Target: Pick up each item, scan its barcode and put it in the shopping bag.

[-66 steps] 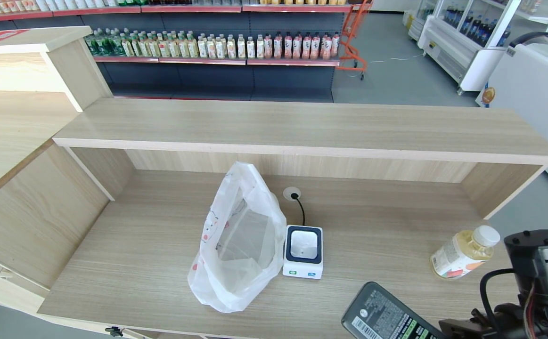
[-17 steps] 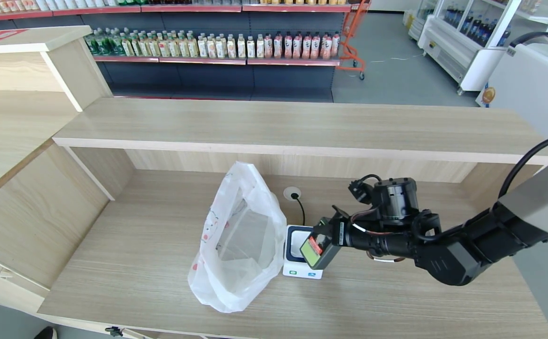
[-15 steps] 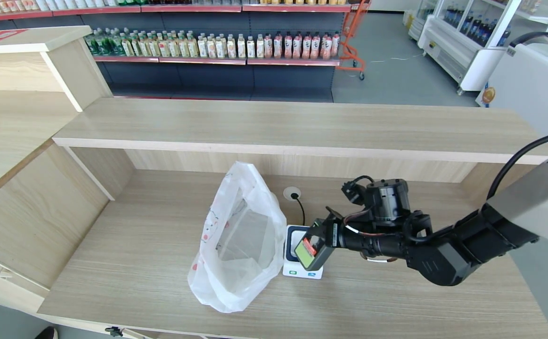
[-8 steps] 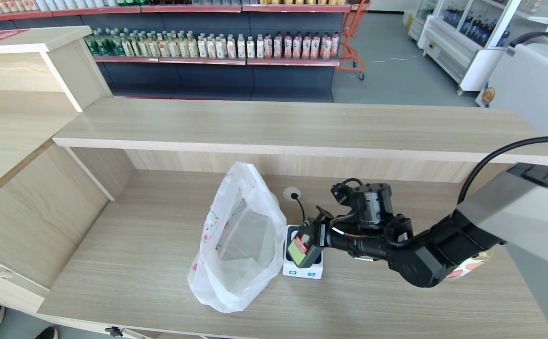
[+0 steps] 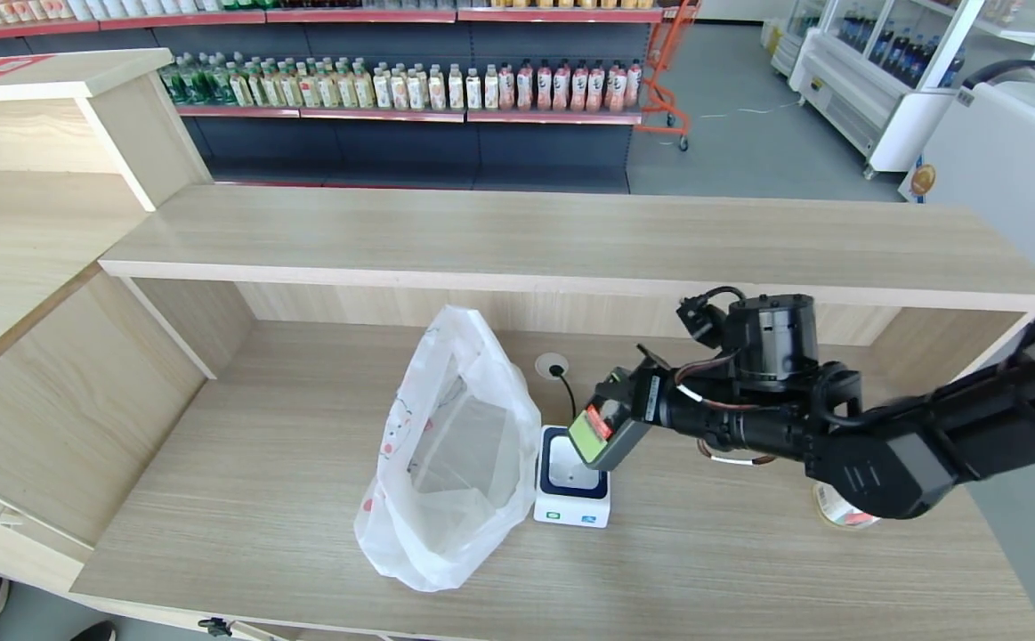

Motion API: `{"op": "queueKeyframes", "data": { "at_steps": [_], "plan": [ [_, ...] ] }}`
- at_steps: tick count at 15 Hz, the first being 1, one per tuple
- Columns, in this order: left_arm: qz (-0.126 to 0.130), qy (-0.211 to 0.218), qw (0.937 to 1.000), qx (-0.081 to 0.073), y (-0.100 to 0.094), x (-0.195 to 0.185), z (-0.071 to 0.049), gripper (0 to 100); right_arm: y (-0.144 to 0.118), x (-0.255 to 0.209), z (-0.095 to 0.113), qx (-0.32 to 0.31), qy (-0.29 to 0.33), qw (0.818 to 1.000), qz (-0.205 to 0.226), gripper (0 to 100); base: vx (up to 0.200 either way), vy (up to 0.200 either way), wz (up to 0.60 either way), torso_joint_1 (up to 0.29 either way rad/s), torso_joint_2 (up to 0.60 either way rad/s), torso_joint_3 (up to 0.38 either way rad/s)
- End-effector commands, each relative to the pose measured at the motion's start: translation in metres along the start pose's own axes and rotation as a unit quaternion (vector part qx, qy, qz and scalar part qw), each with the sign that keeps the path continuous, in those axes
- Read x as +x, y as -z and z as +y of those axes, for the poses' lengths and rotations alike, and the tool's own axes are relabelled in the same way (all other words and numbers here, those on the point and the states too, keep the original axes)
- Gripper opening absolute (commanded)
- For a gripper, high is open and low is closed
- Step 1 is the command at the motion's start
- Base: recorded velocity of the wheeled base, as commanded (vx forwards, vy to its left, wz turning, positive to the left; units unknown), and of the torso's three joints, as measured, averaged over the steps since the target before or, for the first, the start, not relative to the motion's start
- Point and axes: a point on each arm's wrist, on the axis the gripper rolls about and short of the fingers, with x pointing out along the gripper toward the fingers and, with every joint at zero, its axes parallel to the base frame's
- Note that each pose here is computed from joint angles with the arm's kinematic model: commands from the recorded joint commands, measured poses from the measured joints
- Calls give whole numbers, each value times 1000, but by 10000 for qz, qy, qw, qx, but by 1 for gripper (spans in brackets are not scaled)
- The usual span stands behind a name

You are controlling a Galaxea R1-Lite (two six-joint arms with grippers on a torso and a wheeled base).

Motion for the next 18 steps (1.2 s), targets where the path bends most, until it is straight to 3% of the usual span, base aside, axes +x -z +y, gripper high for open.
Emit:
{"op": "queueKeyframes", "data": {
  "at_steps": [1,3,8,14,18],
  "plan": [
    [0,2,10000,-4,0,0,0,100,-31,-65,13,-610,28,9966,-554,0,0,0,0,0,0,0],
    [0,2,10000,-4,0,0,0,100,-22,-87,3,-1019,228,9931,-525,0,0,0,0,0,0,0],
    [0,2,10000,-4,0,0,0,100,-3,-111,-7,-858,439,9947,-364,0,0,0,0,0,0,0],
    [0,2,10000,11,0,0,0,100,-5,-113,-5,-795,426,9950,-419,0,0,0,0,0,0,0],
    [0,2,10000,4,0,0,0,100,-3,-106,-7,-704,416,9962,-314,0,0,200,0,1,4,0]
  ]
}}
